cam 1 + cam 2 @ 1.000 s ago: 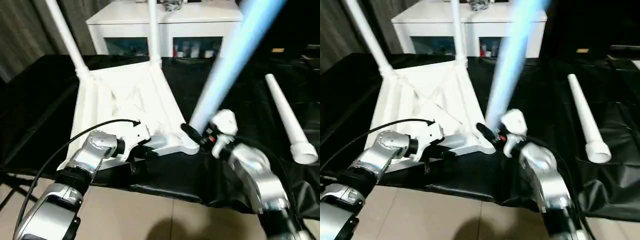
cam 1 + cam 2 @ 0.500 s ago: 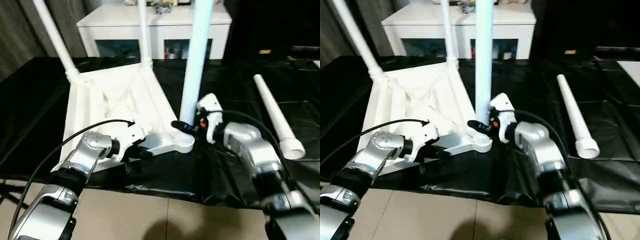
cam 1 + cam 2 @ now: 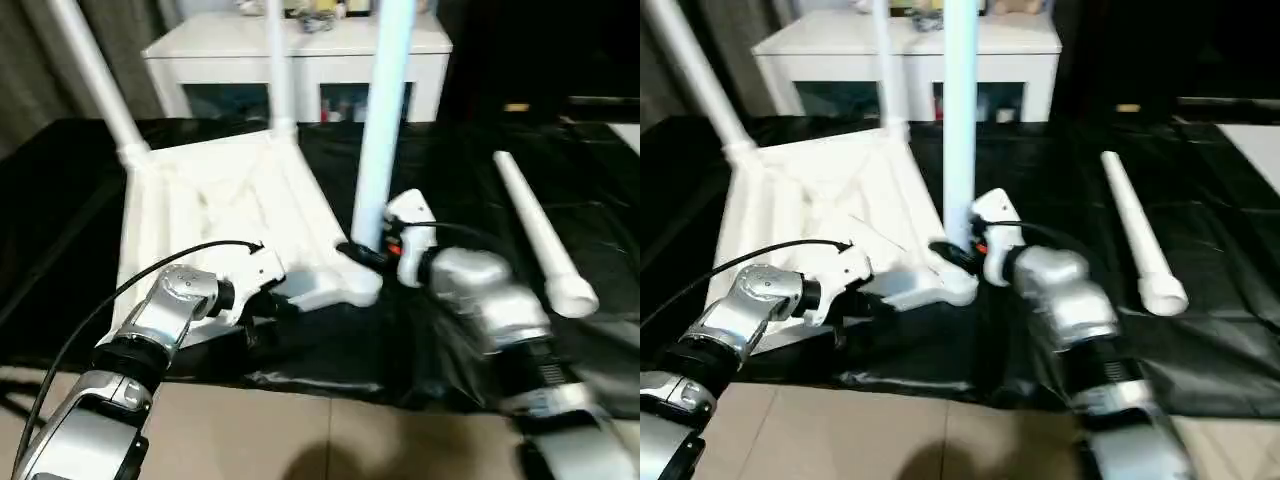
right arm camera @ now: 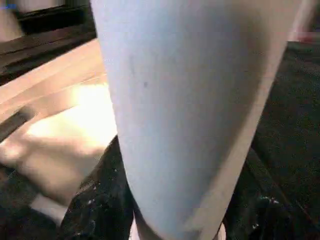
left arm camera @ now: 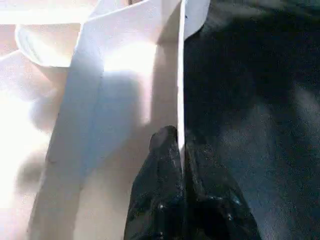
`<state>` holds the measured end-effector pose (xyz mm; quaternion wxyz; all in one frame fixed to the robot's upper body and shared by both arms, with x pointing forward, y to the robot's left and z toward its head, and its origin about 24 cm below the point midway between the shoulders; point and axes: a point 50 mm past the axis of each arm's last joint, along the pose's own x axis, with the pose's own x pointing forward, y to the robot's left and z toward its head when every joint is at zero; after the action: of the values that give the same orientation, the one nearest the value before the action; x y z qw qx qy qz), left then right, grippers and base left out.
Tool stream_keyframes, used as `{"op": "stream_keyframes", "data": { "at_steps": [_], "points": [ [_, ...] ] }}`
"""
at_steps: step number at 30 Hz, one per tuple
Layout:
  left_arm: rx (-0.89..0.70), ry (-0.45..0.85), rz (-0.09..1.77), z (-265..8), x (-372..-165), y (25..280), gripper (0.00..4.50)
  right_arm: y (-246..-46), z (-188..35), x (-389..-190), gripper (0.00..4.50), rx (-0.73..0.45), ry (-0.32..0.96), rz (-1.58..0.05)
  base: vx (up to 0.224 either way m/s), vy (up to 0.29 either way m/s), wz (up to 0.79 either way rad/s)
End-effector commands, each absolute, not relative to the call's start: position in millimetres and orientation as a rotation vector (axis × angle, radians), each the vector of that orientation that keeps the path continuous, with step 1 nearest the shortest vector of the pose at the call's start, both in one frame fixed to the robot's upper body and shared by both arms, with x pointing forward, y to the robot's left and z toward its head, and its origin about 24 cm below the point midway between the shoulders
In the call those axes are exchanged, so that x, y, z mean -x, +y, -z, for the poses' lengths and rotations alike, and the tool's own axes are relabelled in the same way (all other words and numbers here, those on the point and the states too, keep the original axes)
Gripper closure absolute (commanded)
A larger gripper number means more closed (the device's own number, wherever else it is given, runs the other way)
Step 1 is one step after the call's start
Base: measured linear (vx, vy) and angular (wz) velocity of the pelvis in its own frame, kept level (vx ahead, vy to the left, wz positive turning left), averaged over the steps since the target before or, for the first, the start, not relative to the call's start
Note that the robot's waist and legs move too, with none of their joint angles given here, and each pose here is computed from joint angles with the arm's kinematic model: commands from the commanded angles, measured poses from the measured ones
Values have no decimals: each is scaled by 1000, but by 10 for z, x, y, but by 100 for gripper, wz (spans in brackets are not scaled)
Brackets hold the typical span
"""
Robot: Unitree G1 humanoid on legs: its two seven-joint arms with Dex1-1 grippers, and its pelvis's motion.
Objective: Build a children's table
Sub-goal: Rotate table base
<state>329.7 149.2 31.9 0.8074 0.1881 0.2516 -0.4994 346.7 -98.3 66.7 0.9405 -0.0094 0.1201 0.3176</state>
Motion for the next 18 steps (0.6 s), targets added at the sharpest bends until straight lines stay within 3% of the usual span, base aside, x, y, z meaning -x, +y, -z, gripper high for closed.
{"op": "stream_keyframes", "data": {
  "at_steps": [1,8,11,15,18],
  "points": [
    [-344,501,971,-369,-3364,1441,450,-1140,-72,-3294,266,-63,510,-440,0,0,0],
    [-291,546,815,-338,-3469,1118,450,-995,23,-3351,266,-67,554,-198,-45,11,5],
    [-292,553,752,-348,-3513,964,450,-903,0,-3400,266,-90,564,-115,87,-85,-21],
    [-254,520,694,-433,-3555,688,450,-810,-25,-3444,266,-103,572,10,15,5,-7],
    [-220,497,662,-473,-3572,635,450,-791,-59,-3474,266,-101,545,33,0,0,0]
  ]
}}
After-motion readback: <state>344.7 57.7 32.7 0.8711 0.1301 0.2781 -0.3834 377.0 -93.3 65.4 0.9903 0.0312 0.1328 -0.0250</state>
